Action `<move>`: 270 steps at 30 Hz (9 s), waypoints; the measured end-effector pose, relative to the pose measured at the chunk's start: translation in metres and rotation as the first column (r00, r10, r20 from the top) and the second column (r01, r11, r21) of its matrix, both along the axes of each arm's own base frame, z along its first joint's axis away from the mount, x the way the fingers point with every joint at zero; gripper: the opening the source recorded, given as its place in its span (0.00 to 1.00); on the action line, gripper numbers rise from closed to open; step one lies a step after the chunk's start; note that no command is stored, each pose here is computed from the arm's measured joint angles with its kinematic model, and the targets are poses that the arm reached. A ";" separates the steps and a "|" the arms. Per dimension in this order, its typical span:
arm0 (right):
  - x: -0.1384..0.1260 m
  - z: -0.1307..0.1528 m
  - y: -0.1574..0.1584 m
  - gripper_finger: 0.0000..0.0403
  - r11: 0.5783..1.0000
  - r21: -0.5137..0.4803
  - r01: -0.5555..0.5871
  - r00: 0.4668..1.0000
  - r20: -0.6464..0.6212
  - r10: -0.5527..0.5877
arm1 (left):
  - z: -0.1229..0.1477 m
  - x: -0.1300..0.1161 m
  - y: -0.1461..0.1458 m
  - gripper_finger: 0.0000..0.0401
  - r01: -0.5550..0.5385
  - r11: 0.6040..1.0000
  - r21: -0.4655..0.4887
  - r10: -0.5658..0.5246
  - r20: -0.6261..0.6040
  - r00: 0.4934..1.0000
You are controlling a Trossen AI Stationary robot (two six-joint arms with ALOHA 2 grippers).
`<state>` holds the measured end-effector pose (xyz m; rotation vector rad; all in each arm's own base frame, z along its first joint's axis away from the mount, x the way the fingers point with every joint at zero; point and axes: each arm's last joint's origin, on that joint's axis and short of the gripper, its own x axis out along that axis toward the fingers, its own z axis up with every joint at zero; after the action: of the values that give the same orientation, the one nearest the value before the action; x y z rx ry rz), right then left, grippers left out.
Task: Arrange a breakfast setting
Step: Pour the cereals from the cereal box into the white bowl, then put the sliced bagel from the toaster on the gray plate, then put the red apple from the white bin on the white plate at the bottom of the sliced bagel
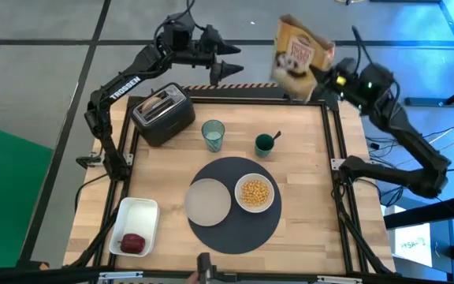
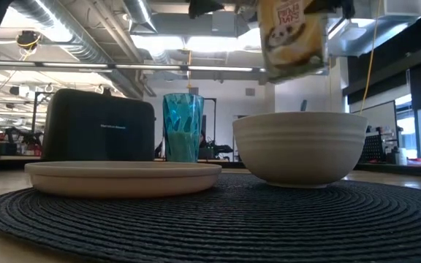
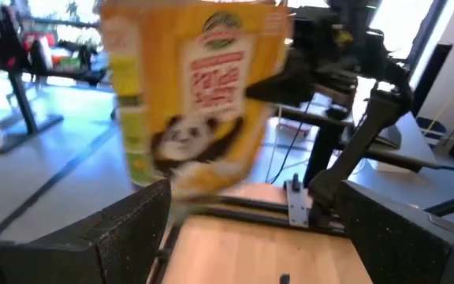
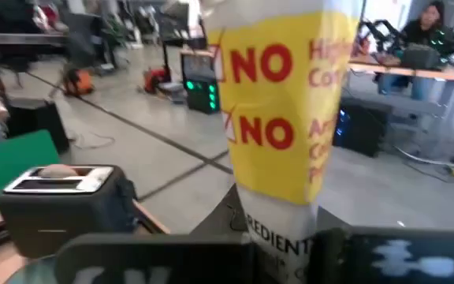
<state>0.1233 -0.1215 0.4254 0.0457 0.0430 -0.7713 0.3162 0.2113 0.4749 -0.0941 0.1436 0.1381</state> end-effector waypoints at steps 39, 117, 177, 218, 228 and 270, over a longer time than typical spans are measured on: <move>-0.029 -0.207 0.019 0.15 0.922 0.298 0.245 0.959 -0.215 -0.186 | -0.016 0.009 -0.019 0.89 0.020 0.996 -0.086 -0.033 -0.145 0.989; -0.008 -0.064 0.008 0.66 0.957 0.285 -0.044 0.998 0.056 0.029 | -0.161 -0.180 0.024 0.34 -0.717 0.697 -0.001 0.103 -0.989 0.102; -0.002 -0.041 0.014 0.66 0.914 0.168 -0.370 0.908 0.275 0.317 | -0.285 -0.054 -0.212 0.30 -0.311 0.813 -0.492 -0.208 -0.745 0.633; 0.036 -0.057 0.032 0.52 0.799 0.019 -0.602 0.798 -0.026 0.602 | -0.175 -0.130 -0.348 0.45 -0.534 0.683 -0.499 -0.389 -0.866 0.313; 0.046 -0.061 0.046 0.67 0.750 0.175 -0.638 0.768 0.079 0.636 | -0.191 -0.143 -0.361 0.60 -0.265 0.875 -0.405 -0.308 -0.889 0.339; 0.162 -0.142 0.247 0.68 0.795 0.476 -0.377 0.904 0.376 0.203 | -0.288 -0.173 -0.381 0.80 0.083 0.782 -0.618 -0.623 -0.779 0.072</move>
<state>0.2848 0.1252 0.2837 0.6889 -0.0297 -0.4079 0.1429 -0.1697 0.1869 -0.4148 1.5978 -0.4257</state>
